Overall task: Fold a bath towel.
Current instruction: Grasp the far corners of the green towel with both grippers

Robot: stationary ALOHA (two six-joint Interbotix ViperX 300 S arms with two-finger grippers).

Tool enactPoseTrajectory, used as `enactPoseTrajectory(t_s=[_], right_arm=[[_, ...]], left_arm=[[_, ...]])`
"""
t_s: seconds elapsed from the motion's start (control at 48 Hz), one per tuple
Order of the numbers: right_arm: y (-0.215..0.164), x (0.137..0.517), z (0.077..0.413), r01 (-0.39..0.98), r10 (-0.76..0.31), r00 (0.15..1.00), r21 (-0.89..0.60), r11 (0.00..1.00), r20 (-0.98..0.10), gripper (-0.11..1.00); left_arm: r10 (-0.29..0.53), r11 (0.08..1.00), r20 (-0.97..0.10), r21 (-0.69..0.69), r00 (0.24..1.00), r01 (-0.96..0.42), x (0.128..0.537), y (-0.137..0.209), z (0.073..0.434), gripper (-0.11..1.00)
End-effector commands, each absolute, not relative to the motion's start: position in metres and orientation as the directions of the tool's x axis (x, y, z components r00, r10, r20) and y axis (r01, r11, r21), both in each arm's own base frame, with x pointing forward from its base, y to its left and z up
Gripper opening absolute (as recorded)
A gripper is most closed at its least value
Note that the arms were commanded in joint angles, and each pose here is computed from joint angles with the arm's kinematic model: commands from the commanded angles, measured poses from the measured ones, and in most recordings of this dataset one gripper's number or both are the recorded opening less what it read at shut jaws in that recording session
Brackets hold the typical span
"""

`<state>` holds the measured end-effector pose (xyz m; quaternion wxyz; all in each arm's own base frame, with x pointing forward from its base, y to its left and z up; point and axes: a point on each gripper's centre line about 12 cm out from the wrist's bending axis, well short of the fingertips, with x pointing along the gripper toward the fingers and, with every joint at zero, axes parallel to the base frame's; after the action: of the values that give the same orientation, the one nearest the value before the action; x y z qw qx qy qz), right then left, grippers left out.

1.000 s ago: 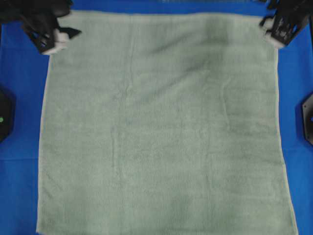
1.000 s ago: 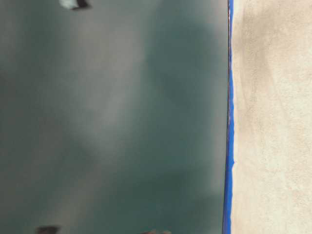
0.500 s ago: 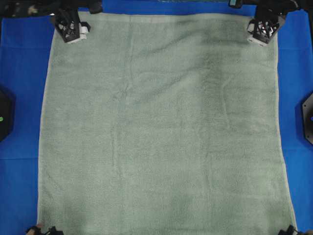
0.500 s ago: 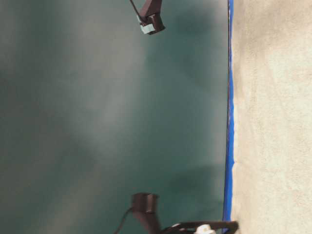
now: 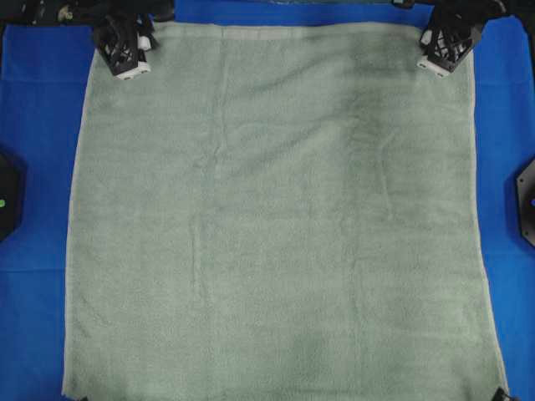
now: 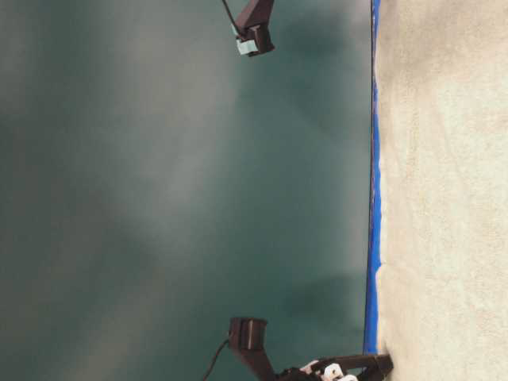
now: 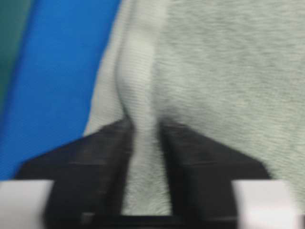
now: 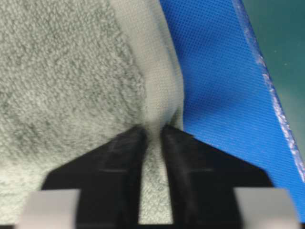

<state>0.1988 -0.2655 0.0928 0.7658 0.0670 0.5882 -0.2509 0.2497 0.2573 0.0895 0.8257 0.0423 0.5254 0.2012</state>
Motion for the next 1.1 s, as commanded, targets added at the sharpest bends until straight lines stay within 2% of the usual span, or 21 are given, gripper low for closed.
enactPoseTrajectory(t_s=[0.0, 0.063, 0.229, 0.313, 0.542, 0.709, 0.792, 0.938, 1.084], right_arm=[[-0.262, 0.191, 0.083, 0.469, -0.277, 0.155, -0.176, 0.865, -0.948, 0.13], [-0.259, 0.192, 0.083, 0.464, -0.275, 0.157, -0.175, 0.869, -0.949, 0.1], [-0.255, 0.195, 0.085, 0.474, -0.273, 0.171, -0.164, 0.865, -0.947, 0.1], [-0.256, 0.196, 0.093, 0.484, -0.289, 0.183, -0.17, 0.858, -0.939, 0.1], [-0.257, 0.196, 0.147, 0.512, -0.401, 0.271, -0.222, 0.83, -0.875, 0.1], [-0.249, 0.189, 0.191, 0.54, -0.466, 0.316, -0.247, 0.805, -0.827, 0.1], [-0.244, 0.185, 0.201, 0.549, -0.481, 0.325, -0.252, 0.797, -0.814, 0.1], [-0.232, 0.184, 0.194, 0.556, -0.448, 0.317, -0.219, 0.802, -0.836, 0.1], [-0.2, 0.196, 0.192, 0.533, -0.369, 0.337, -0.148, 0.833, -0.866, 0.1]], left_arm=[[0.331, 0.928, -0.885, 0.243, 0.328, -0.282, 0.241, 0.246, 0.075, 0.12], [0.328, 0.929, -0.888, 0.239, 0.324, -0.283, 0.238, 0.243, 0.074, 0.04], [0.326, 0.929, -0.889, 0.237, 0.322, -0.284, 0.235, 0.24, 0.078, 0.05], [0.347, 0.923, -0.873, 0.253, 0.343, -0.291, 0.237, 0.243, 0.098, 0.05], [0.432, 0.895, -0.795, 0.321, 0.426, -0.309, 0.242, 0.247, 0.177, 0.05], [0.44, 0.893, -0.786, 0.328, 0.434, -0.309, 0.238, 0.242, 0.203, 0.05], [0.439, 0.893, -0.787, 0.327, 0.433, -0.31, 0.234, 0.239, 0.209, 0.05], [0.412, 0.904, -0.805, 0.301, 0.427, -0.305, 0.234, 0.228, 0.203, 0.05], [0.326, 0.937, -0.842, 0.228, 0.429, -0.265, 0.24, 0.187, 0.195, 0.05]])
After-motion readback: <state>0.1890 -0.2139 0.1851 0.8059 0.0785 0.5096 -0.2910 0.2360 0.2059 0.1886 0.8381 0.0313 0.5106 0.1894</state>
